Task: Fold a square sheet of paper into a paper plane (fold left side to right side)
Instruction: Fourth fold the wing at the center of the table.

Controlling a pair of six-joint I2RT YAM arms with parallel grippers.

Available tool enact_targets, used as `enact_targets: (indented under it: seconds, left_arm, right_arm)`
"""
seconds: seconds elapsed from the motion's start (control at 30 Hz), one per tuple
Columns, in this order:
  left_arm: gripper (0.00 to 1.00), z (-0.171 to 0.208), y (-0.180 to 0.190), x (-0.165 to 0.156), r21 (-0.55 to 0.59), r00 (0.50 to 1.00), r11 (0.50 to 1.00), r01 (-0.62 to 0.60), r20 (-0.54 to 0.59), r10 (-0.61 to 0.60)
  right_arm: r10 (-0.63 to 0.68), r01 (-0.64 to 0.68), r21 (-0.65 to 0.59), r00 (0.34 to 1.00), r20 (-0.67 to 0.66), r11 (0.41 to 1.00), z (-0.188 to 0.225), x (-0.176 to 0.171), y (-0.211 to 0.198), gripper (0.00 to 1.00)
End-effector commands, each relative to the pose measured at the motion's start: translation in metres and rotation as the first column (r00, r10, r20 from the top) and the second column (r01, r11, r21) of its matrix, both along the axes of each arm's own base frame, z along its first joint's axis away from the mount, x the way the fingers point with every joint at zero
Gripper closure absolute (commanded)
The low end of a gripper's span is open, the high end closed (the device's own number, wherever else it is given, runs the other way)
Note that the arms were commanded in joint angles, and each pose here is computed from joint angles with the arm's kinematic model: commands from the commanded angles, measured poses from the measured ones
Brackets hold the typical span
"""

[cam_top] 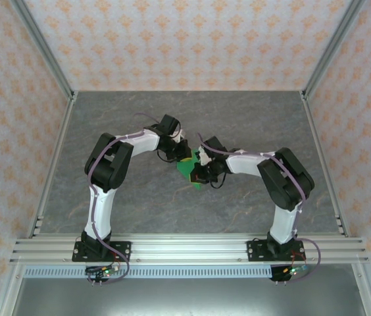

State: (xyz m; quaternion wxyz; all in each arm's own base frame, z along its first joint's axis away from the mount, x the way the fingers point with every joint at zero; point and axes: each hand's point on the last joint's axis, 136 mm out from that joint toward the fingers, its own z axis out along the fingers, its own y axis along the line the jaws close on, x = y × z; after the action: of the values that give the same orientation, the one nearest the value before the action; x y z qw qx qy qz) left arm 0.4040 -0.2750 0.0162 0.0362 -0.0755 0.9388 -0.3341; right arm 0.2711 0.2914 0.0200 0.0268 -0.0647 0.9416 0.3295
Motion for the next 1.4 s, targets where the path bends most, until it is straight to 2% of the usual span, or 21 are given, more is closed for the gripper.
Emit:
enact_targets:
  seconds: [0.0,0.33,0.7,1.07,1.37]
  left_arm:
    - [0.92,-0.057,0.035,-0.032,0.209,0.989,0.978,-0.012,-0.143,0.042]
    - [0.92,-0.061,0.035,-0.033,0.215,0.988,0.977,-0.009,-0.148,0.042]
    - [0.92,-0.06,0.034,-0.031,0.212,0.989,0.977,-0.009,-0.145,0.041]
    - [0.92,-0.055,0.033,-0.029,0.205,0.99,0.979,-0.013,-0.137,0.042]
    - [0.92,-0.053,0.033,-0.029,0.202,0.99,0.979,-0.012,-0.134,0.04]
  right_arm:
    - [-0.006,-0.002,-0.096,0.997,-0.081,0.995,-0.019,-0.026,-0.024,0.99]
    - [-0.027,0.024,-0.033,0.996,-0.091,0.999,-0.014,-0.033,-0.024,0.99]
    - [-0.053,0.05,-0.031,0.994,-0.094,0.998,-0.011,-0.041,-0.038,1.0]
    - [-0.053,0.051,0.095,0.998,0.017,0.994,0.06,-0.01,-0.012,1.0]
    - [-0.152,0.151,-0.039,0.988,-0.021,0.988,0.02,0.014,-0.018,1.0]
